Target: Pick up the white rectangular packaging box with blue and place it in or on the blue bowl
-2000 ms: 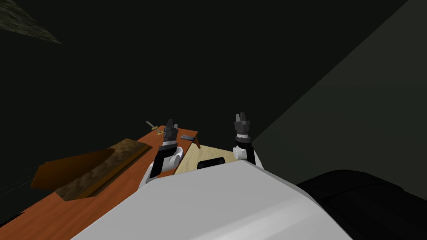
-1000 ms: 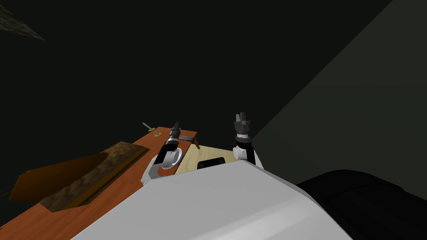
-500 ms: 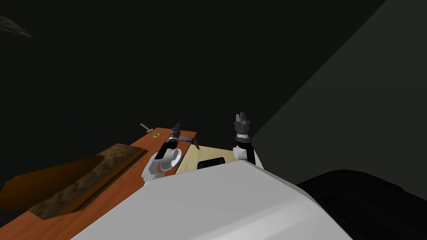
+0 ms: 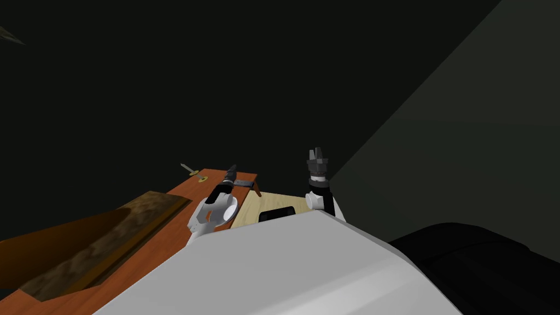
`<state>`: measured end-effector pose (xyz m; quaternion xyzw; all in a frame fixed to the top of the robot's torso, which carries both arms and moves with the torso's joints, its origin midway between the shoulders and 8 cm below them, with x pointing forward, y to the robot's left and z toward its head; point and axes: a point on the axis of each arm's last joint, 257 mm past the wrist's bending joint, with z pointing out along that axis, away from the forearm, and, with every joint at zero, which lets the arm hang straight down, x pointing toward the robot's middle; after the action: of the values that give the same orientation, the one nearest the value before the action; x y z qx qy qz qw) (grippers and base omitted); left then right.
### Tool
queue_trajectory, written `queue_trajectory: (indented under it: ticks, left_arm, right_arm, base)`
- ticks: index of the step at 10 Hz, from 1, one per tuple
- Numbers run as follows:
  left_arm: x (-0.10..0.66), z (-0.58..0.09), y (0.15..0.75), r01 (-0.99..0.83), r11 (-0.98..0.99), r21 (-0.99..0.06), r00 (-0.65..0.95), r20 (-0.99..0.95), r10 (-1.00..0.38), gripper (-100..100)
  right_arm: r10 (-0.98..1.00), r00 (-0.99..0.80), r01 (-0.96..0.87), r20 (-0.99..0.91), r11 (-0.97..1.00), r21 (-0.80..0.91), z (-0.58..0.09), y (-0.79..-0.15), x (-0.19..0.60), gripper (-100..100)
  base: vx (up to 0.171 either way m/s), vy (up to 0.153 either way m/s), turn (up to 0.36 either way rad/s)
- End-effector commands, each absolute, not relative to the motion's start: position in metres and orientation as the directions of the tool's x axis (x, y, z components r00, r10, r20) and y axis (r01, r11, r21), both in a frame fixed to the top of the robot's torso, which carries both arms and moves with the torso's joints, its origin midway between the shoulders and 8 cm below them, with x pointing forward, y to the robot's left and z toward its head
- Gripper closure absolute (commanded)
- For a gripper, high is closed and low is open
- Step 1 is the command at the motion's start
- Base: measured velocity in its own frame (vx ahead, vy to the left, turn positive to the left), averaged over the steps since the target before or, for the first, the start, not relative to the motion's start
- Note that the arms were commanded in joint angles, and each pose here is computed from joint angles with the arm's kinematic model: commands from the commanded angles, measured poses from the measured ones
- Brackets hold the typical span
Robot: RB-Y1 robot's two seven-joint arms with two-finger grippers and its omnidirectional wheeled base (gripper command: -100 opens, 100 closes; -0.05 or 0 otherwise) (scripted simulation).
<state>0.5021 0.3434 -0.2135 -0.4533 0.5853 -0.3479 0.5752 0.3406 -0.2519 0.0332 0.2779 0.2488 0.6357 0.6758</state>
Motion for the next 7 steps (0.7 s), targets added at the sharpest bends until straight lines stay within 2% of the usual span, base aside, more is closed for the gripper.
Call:
queue_trajectory:
  ticks: [1,7]
  left_arm:
    - [0.504,-0.227,0.35,-0.183,0.342,-0.922,0.067,-0.359,-0.931,-100]
    - [0.506,-0.273,0.376,-0.354,0.314,-0.881,0.055,-0.355,-0.933,-100]
  right_arm:
    - [0.998,0.068,-0.721,0.017,0.037,0.692,0.033,-0.252,0.341,0]
    - [0.998,0.068,-0.721,0.017,0.037,0.692,0.033,-0.252,0.341,0]
  base:
    - [0.013,0.012,-0.039]
    - [0.018,0.011,-0.034]
